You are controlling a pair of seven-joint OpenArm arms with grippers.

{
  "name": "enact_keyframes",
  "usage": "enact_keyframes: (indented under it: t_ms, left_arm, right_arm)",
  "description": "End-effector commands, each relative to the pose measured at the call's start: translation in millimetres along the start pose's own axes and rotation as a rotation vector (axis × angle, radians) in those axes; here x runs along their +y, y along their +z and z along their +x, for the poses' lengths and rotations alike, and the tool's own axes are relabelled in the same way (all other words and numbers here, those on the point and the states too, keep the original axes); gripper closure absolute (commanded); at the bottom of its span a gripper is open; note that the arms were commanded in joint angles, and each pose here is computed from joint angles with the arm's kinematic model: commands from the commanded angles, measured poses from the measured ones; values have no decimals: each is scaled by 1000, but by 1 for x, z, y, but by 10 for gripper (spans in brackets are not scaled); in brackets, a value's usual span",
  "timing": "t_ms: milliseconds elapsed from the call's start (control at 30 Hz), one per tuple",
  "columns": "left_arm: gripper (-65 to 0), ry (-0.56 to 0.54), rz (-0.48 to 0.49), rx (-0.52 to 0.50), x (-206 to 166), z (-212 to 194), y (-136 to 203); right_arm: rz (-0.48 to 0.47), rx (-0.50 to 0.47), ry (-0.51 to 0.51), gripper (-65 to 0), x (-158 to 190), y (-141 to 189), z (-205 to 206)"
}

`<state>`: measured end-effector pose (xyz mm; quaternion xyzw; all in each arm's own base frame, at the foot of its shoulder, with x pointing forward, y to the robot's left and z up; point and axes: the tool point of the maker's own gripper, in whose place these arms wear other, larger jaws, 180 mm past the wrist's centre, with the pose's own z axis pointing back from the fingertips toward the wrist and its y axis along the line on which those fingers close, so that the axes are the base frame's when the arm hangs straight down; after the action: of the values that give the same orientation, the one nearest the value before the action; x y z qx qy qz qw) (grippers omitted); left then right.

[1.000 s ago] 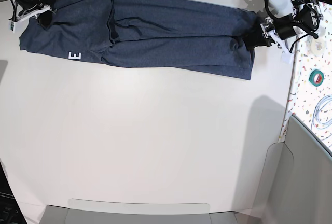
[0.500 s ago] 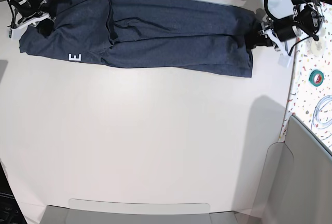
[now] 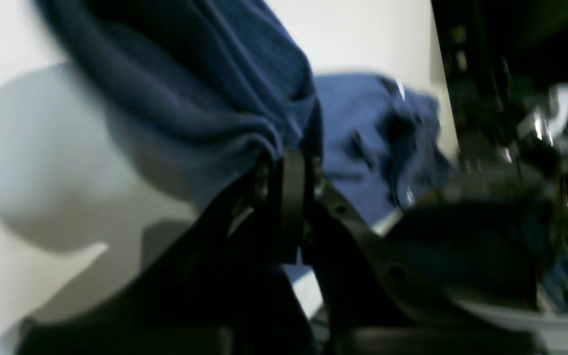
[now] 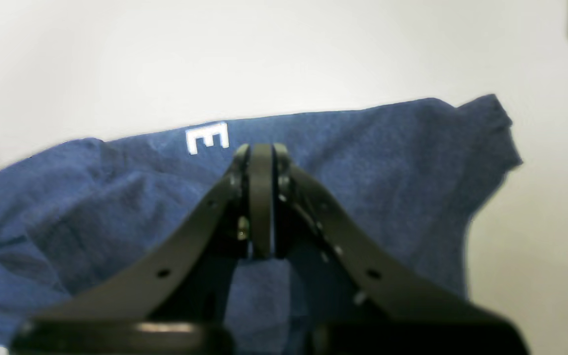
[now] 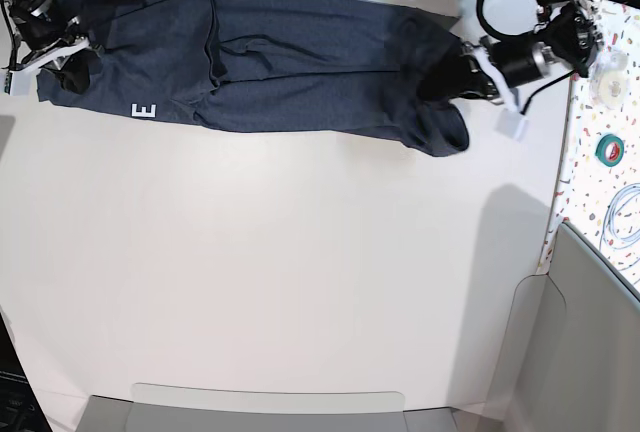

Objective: Layout the t-shirt on the table in an organized manner, then fold the t-shirt properly
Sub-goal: 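Grasp the hem end with the left gripper and fold it toward the collar, then carry the hem end with the left gripper over the strip toward the collar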

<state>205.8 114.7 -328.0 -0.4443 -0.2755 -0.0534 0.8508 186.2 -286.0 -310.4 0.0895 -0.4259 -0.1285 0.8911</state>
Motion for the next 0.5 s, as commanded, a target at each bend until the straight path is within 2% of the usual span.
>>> enact_keyframes:
  t_ms: [0, 267, 467]
  left_arm:
    - [0, -26, -48, -7, -13, 4, -5]
    - [0, -74, -252, 180, -72, -37, -54]
    - [0, -183, -381, 234, -114, -33, -78]
  right_arm:
    - [-25, -50, 35, 0, -9, 10, 17]
    - [-220, -128, -7, 0, -65, 52, 30]
    - [-276, -94, -26, 0, -79, 66, 22]
